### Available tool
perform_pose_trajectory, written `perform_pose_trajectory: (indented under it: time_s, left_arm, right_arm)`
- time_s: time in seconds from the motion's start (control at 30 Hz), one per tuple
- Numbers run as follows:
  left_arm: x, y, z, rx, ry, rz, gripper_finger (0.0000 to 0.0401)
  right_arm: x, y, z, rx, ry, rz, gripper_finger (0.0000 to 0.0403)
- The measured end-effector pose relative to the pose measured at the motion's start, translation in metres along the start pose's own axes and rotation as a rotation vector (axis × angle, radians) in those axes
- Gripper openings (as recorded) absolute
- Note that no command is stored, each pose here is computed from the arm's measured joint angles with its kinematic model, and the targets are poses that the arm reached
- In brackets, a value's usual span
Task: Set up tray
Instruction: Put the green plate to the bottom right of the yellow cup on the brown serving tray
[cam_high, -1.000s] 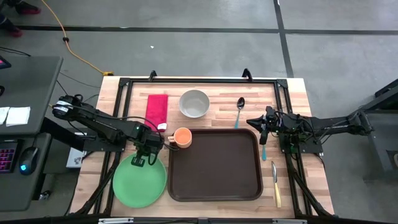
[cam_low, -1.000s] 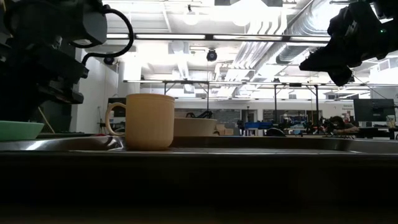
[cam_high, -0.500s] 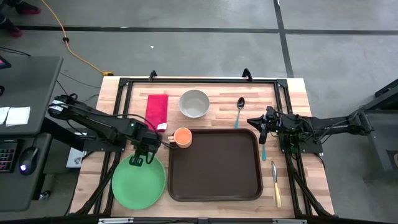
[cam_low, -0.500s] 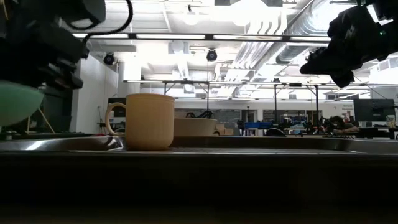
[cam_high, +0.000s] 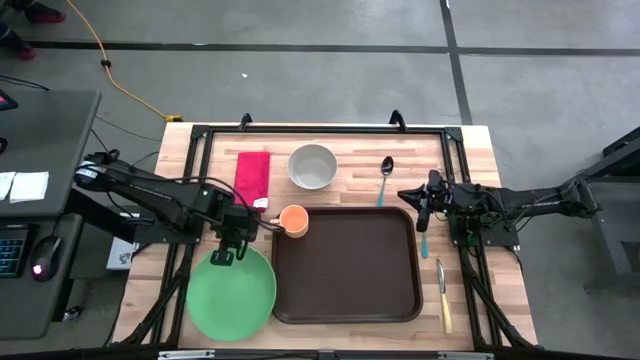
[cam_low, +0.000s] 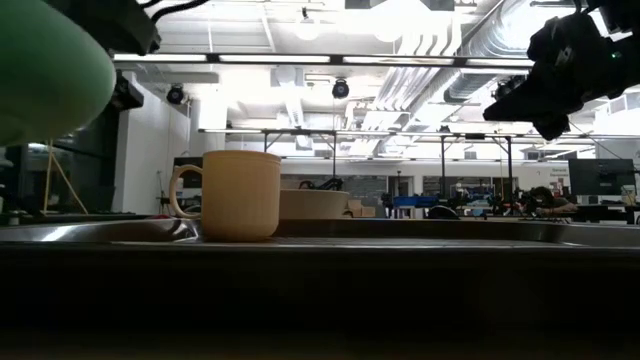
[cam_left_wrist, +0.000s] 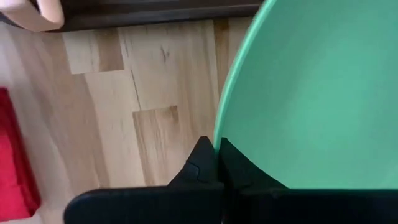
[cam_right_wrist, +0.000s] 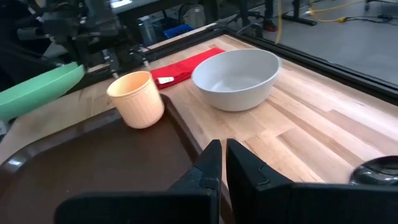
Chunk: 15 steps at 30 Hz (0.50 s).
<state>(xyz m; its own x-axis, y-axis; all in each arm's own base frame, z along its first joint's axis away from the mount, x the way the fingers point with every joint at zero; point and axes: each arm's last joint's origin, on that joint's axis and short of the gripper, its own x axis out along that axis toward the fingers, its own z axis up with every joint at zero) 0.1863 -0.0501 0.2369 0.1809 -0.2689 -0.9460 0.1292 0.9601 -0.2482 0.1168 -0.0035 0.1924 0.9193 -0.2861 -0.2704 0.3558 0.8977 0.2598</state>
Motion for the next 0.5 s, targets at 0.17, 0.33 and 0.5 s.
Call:
perform_pose_trajectory:
  time_s: [0.17,0.33,0.5]
  left_arm:
    - [-0.008,-0.003,0.004,-0.032,-0.016,-0.035,0.0014]
    - [-0.015,-0.006,0.008,-0.062,-0.037,-0.068,0.0014]
    - [-0.023,-0.009,0.013,-0.072,-0.07,-0.077,0.0014]
  right_arm:
    - [-0.001,0.001,0.0,-0.021,0.012,0.042,0.0]
    - [-0.001,0.002,0.0,-0.046,0.019,0.066,0.0]
    - [-0.004,0.002,0.001,-0.053,0.01,0.105,0.0]
